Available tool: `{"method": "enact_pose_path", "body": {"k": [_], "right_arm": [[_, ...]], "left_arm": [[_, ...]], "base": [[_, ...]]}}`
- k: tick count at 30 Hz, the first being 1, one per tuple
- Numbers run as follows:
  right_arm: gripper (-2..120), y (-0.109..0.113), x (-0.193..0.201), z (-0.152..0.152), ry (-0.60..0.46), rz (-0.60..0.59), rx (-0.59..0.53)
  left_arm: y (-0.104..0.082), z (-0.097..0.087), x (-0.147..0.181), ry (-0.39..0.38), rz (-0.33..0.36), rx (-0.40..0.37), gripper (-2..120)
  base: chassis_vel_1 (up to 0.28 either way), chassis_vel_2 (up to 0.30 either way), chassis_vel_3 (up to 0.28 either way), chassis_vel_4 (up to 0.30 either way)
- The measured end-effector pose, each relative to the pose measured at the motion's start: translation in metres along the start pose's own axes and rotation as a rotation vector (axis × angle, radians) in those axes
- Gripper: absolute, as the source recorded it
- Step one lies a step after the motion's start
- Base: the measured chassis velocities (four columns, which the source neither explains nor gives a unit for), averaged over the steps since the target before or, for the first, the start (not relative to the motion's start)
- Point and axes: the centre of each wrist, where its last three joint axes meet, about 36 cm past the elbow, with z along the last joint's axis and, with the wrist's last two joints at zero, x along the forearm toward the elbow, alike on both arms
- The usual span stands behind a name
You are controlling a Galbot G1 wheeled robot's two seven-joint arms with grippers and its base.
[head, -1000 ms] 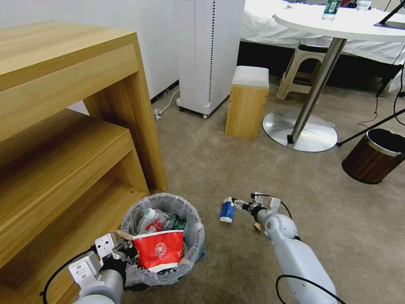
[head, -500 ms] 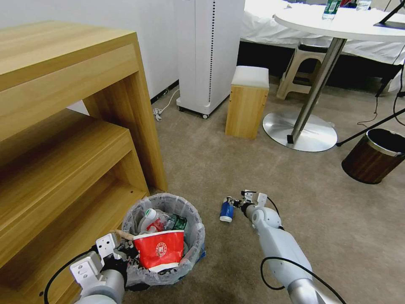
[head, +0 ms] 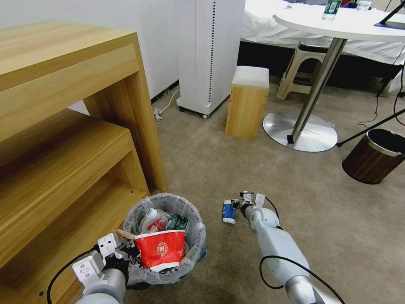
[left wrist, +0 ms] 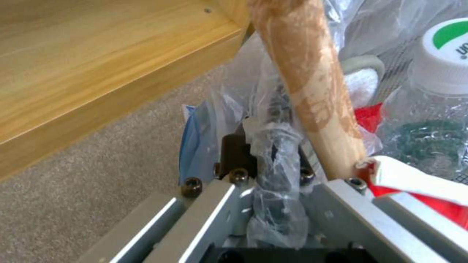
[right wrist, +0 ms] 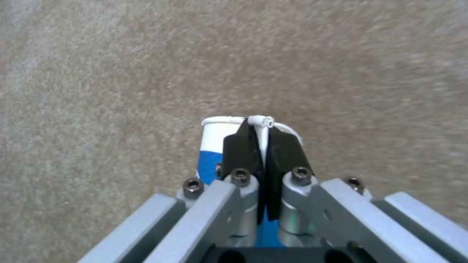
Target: Pick up the trash bin and place the garbage on the floor into it.
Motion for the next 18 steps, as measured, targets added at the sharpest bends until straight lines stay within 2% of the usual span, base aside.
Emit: {"method": "enact_pose_path", "body": {"k": [3,5,6,7,9,10,11,13,14,16,17,18], "right_arm": [[0,-0.006,0.010,0.005,-0.015,-0.005,0.007],[0,-0.009,0.040,0.009,-0.065,-0.049,0.031],[0,-0.009,0.040,0.009,-0.065,-0.049,0.031],[0,-0.005,0.053,0.007,-0.095,-0.075,0.046],[0,0.012,0.107,-0.005,-0.215,-0.181,0.100],[0,0.012,0.107,-0.005,-0.215,-0.181,0.100],[0,0.018,0.124,-0.011,-0.250,-0.216,0.111],[0,0.031,0.177,-0.029,-0.362,-0.337,0.151],[0,0.031,0.177,-0.029,-0.362,-0.337,0.151],[0,0.040,0.211,-0.043,-0.462,-0.456,0.182],[0,0.040,0.211,-0.043,-0.462,-0.456,0.182],[0,0.044,0.219,-0.047,-0.500,-0.504,0.193]], "left_arm": [[0.000,0.000,-0.001,0.001,0.001,0.001,0],[-0.001,0.002,-0.003,0.006,0.003,0.003,0],[-0.001,0.002,-0.003,0.006,0.003,0.003,0],[-0.002,0.004,-0.004,0.010,0.003,0.004,0],[-0.003,0.008,-0.009,0.022,0.003,0.007,0],[-0.003,0.008,-0.009,0.022,0.003,0.007,0],[-0.003,0.009,-0.010,0.026,0.003,0.006,0],[-0.005,0.015,-0.014,0.044,0.007,0.000,0],[-0.005,0.015,-0.014,0.044,0.007,0.000,0],[-0.007,0.019,-0.015,0.053,0.009,-0.007,0],[-0.007,0.019,-0.015,0.053,0.009,-0.007,0],[-0.008,0.020,-0.016,0.055,0.011,-0.009,0]], "base": [[0.000,0.000,0.000,0.000],[0.000,0.000,0.000,0.000],[0.000,0.000,0.000,0.000],[0.000,0.000,0.000,0.000],[0.000,0.000,0.000,0.000],[0.000,0.000,0.000,0.000],[0.000,0.000,0.000,0.000],[0.000,0.000,0.000,0.000],[0.000,0.000,0.000,0.000],[0.000,0.000,0.000,0.000],[0.000,0.000,0.000,0.000],[0.000,0.000,0.000,0.000]]}}
